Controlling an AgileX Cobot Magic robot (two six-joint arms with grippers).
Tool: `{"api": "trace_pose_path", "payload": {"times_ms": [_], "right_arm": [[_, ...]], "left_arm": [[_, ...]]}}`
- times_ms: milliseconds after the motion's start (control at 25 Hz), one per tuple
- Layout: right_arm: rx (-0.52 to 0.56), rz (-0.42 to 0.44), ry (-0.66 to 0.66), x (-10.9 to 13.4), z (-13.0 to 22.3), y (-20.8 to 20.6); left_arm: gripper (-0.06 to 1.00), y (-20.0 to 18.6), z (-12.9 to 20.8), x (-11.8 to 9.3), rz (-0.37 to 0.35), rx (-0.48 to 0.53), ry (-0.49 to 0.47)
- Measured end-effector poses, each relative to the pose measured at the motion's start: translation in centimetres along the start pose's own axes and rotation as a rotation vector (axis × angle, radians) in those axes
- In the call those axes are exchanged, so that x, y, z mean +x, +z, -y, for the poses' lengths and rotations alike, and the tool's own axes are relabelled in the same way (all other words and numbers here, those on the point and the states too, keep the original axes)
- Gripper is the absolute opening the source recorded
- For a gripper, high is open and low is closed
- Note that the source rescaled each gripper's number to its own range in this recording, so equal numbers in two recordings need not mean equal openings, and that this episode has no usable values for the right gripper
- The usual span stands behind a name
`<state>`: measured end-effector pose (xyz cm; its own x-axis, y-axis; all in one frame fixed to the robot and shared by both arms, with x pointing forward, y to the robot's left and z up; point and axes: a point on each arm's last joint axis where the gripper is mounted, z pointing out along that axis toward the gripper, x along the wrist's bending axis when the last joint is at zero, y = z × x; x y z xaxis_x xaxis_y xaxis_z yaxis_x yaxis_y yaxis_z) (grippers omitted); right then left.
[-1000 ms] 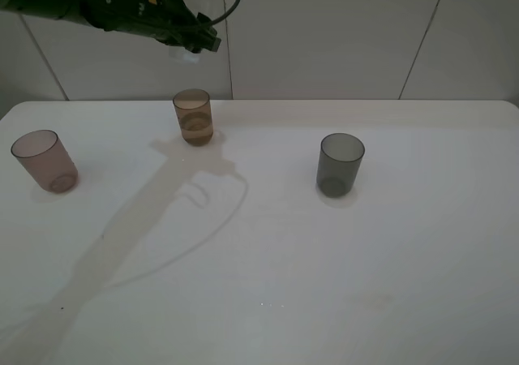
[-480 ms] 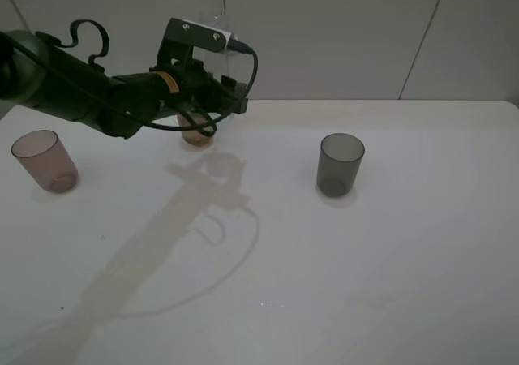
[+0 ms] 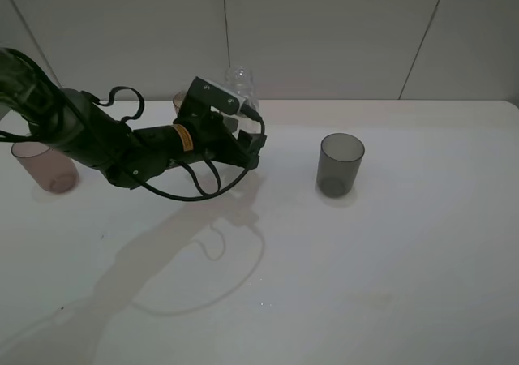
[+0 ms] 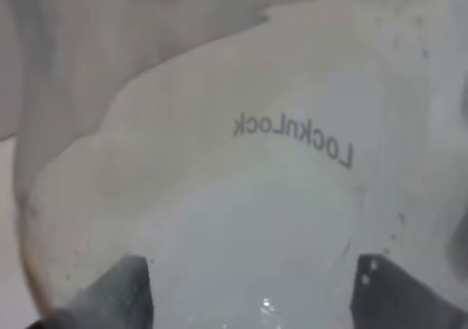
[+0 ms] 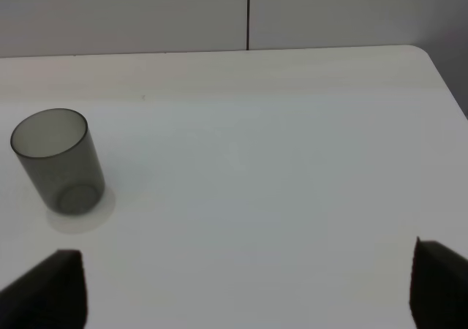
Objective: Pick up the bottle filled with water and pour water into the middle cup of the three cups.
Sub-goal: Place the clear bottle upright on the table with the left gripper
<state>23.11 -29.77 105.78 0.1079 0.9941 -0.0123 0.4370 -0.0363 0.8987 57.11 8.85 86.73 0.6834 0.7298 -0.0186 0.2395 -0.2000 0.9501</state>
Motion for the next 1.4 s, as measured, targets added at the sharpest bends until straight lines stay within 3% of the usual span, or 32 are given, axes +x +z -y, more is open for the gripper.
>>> {"api": "trace_pose_path", "payload": {"times_ms": [360, 680, 720, 840, 880, 920, 1000, 1200, 1400], "right_arm": [[0.0, 0.0, 0.0, 0.0, 0.0, 0.0], [0.0, 0.0, 0.0, 0.0, 0.0, 0.0], [0.0, 0.0, 0.0, 0.0, 0.0, 0.0], [0.0, 0.0, 0.0, 0.0, 0.0, 0.0], [0.0, 0.0, 0.0, 0.0, 0.0, 0.0], [0.0, 0.0, 0.0, 0.0, 0.0, 0.0], [0.0, 0.0, 0.0, 0.0, 0.0, 0.0], [0.0, 0.0, 0.0, 0.0, 0.0, 0.0], [0.0, 0.0, 0.0, 0.0, 0.0, 0.0]], "left_arm": [[0.01, 0.5, 2.3, -0.4, 0.044, 0.05, 0.017], [0.01, 0.6, 2.6, -0.5, 0.056, 0.034, 0.015], [0.08, 0.6, 2.6, -0.5, 0.057, 0.031, 0.015], [0.69, 0.6, 2.6, -0.5, 0.058, 0.026, 0.02], [0.83, 0.6, 2.6, -0.5, 0.058, 0.026, 0.021], [0.89, 0.6, 2.6, -0.5, 0.058, 0.026, 0.023], [0.95, 0.6, 2.6, -0.5, 0.058, 0.026, 0.023], [0.98, 0.6, 2.2, -0.5, 0.057, 0.021, 0.031], [0.98, -0.1, -0.5, -0.5, 0.052, -0.048, 0.063]]}}
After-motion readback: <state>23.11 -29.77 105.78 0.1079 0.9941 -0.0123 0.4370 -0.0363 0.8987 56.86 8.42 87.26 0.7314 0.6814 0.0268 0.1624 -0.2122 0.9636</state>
